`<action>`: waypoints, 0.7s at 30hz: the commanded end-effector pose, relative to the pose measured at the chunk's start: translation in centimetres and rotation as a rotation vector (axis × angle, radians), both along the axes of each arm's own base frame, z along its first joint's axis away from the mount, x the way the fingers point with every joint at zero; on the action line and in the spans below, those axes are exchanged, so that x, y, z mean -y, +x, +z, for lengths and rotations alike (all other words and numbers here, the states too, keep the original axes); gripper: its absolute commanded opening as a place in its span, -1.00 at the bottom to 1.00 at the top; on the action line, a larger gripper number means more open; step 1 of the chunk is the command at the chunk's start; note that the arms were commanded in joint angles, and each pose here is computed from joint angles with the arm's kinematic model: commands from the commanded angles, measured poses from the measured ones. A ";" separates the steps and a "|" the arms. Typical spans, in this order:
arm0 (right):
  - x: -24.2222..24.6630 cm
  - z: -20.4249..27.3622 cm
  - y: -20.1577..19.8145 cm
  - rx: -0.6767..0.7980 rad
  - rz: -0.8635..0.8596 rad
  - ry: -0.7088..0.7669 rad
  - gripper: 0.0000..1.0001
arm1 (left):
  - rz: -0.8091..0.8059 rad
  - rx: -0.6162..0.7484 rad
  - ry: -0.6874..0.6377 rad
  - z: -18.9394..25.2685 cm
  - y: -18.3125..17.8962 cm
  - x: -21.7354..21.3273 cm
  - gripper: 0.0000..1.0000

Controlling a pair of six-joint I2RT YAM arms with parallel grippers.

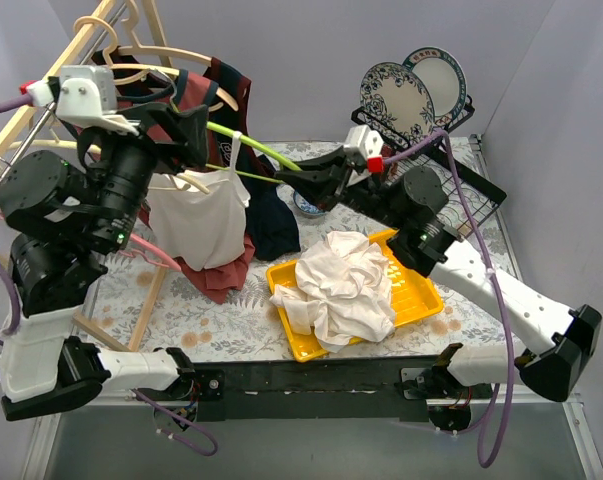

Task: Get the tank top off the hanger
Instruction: Pick up the hanger from the clothesline.

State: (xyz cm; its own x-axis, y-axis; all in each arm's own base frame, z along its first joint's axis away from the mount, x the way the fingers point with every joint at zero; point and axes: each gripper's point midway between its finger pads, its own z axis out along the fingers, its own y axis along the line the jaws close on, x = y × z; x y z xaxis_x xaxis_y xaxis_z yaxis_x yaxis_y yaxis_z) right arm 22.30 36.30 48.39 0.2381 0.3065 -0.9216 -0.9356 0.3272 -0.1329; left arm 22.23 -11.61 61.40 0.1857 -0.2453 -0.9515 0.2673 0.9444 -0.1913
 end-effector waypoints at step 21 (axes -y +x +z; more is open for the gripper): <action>6.4 4.2 -7.1 0.099 0.101 0.222 -0.97 | -0.141 0.000 -0.032 -1.1 -0.2 3.4 0.35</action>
